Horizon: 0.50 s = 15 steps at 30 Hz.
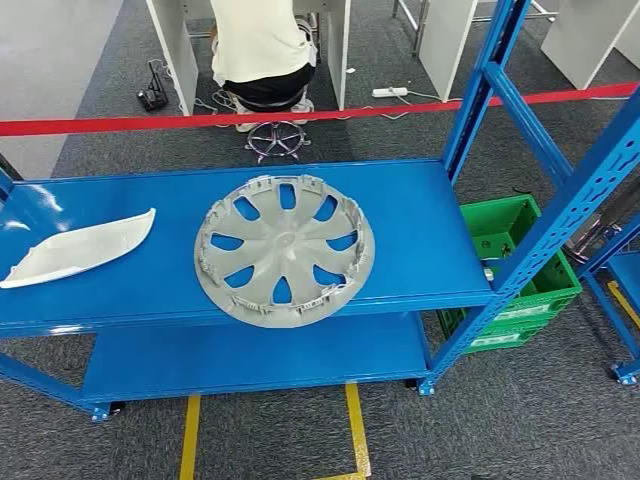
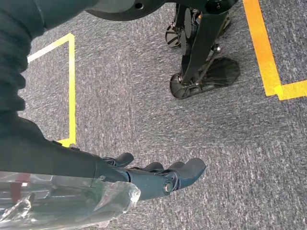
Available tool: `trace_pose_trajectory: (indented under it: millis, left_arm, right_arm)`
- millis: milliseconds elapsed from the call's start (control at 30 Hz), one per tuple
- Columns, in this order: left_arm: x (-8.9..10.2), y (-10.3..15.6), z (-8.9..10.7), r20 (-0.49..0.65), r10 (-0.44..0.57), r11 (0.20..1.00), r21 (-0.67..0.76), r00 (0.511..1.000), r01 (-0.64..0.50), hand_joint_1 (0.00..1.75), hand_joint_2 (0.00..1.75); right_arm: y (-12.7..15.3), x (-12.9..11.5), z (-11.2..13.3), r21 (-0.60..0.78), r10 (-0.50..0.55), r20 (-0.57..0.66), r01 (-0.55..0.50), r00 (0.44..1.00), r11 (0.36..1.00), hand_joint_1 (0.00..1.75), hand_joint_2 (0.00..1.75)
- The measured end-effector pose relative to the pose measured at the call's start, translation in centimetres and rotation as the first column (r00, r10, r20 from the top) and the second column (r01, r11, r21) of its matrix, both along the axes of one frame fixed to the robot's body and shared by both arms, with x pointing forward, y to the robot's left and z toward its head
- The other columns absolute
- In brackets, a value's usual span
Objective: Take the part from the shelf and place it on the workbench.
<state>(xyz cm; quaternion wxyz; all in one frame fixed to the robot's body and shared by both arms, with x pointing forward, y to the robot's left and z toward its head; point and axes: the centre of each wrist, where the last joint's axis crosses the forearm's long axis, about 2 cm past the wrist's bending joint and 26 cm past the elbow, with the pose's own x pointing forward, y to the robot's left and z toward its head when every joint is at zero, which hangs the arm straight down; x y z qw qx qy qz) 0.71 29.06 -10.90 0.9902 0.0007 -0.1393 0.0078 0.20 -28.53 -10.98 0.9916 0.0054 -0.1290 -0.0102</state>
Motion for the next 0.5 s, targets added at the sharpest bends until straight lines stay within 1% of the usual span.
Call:
trace_pose_trajectory:
  millis: [500]
  left_arm:
    - [-0.01, 0.01, 0.00, 0.000, 0.000, 1.000, 0.000, 1.000, 0.000, 0.00, 0.00]
  right_arm:
    - [0.03, -0.04, -0.01, 0.001, 0.003, -0.003, -0.003, 1.000, 1.000, 0.00, 1.75]
